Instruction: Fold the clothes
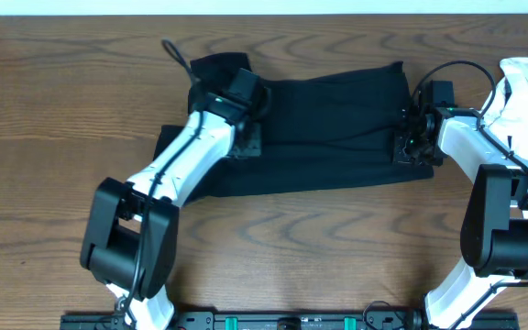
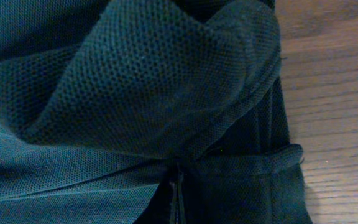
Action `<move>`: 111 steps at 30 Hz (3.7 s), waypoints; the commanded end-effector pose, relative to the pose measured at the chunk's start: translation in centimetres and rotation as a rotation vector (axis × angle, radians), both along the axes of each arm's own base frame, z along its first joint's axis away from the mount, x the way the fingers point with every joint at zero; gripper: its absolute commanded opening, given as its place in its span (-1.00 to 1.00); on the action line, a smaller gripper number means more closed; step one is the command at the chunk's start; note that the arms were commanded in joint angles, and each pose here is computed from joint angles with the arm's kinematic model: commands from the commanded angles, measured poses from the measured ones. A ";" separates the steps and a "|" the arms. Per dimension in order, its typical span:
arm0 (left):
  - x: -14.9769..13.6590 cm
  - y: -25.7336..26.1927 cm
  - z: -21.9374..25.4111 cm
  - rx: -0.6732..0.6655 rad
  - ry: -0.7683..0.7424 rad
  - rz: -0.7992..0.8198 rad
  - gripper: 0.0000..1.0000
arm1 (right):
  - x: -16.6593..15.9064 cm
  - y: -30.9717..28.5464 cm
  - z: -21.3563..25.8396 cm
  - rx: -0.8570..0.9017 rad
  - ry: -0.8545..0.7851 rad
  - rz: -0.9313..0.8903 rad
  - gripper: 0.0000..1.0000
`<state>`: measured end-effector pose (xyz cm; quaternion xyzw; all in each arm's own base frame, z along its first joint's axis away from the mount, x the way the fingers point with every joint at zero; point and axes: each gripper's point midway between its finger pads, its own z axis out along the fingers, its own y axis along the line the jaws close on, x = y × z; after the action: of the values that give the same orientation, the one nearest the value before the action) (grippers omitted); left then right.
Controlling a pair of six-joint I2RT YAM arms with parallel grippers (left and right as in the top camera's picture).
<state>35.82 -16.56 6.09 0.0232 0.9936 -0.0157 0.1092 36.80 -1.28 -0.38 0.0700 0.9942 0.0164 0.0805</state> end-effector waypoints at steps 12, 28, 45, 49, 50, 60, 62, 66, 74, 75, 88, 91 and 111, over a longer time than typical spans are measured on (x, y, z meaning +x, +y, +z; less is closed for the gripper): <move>-2.5 -2.5 -3.1 0.082 0.065 -0.242 -0.10 | -1.9 -1.7 -2.0 -0.053 0.075 -0.036 -0.94; -1.3 -0.2 -2.9 0.315 0.003 -0.456 -0.07 | -1.9 -1.7 -2.0 -0.053 0.075 -0.036 -0.94; -1.2 0.2 -4.2 0.372 -0.011 -0.481 -0.07 | -1.9 -1.7 -2.0 -0.053 0.075 -0.036 -0.93; -0.8 0.5 -4.0 0.400 -0.027 -0.471 -0.10 | -1.8 -1.8 -2.0 -0.053 0.075 -0.036 -0.93; -0.8 0.5 -4.0 0.400 -0.026 -0.471 -0.11 | -1.8 -1.8 -2.0 -0.053 0.075 -0.036 -0.94; -0.9 0.6 -5.7 0.411 0.003 -0.477 -0.20 | -1.9 -1.7 -2.0 -0.053 0.076 -0.036 -0.95; -1.0 0.7 -6.3 0.416 0.017 -0.480 -0.19 | -1.9 -1.7 -2.0 -0.053 0.077 -0.036 -0.95; -0.6 1.1 -6.0 0.441 0.001 -0.464 -0.32 | -1.9 -1.7 -2.0 -0.053 0.077 -0.036 -0.95; 1.4 3.4 -4.2 0.618 -0.086 -0.407 -0.58 | -1.9 -1.7 -2.0 -0.053 0.077 -0.036 -0.95; 1.7 3.5 -4.0 0.629 -0.099 -0.401 -0.58 | -1.9 -1.7 -2.0 -0.053 0.077 -0.035 -0.95; 5.0 1.7 -3.0 0.578 -0.268 -0.339 -0.56 | -1.9 -1.8 -2.0 -0.054 0.076 -0.035 -0.95; 5.7 1.6 -2.8 0.565 -0.296 -0.322 -0.55 | -1.8 -1.8 -2.0 -0.053 0.074 -0.036 -0.95; 8.2 7.7 0.9 0.586 -0.347 -0.102 0.66 | -1.7 -1.8 -2.0 -0.053 0.071 -0.036 -0.94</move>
<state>43.19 -8.98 4.05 0.1425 0.9255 0.2682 0.2264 36.83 -1.28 -0.37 0.0701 0.9941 0.0162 0.0810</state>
